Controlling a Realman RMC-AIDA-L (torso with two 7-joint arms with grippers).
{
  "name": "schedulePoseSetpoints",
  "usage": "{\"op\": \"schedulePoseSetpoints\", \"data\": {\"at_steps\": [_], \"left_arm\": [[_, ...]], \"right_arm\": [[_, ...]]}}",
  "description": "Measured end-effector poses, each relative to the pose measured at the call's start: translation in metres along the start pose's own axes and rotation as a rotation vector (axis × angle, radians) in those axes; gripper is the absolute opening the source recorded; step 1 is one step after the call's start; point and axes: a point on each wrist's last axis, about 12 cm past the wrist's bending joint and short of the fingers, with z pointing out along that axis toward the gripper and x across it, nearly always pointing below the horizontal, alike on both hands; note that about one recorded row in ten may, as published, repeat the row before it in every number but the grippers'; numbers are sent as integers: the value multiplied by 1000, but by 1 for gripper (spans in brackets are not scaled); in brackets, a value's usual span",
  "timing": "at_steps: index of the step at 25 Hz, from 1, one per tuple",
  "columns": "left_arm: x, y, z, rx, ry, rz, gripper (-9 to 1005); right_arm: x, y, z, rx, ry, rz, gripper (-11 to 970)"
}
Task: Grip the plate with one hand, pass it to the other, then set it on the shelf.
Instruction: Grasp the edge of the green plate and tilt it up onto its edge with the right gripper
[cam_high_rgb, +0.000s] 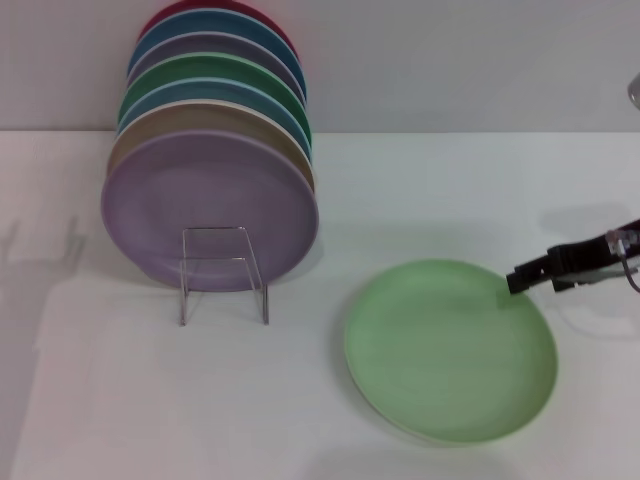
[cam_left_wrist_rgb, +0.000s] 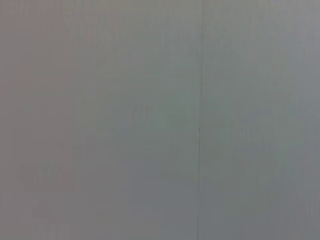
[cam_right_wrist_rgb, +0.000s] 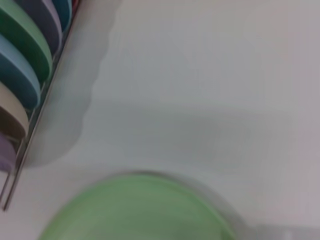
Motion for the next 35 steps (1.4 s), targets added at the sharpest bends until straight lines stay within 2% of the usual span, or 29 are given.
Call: {"op": "schedulePoseSetpoints", "data": {"at_steps": [9, 29, 35], "left_arm": [[-1, -1, 1, 0, -7, -4, 741], [-2, 0, 2, -12, -16, -7, 741], [-2, 1, 2, -17, -19, -6, 741]], "right_arm": [[16, -8, 13, -13, 76, 40, 658], [18, -9, 29, -27, 108, 40, 613], [17, -10, 29, -27, 107, 42, 376]]}}
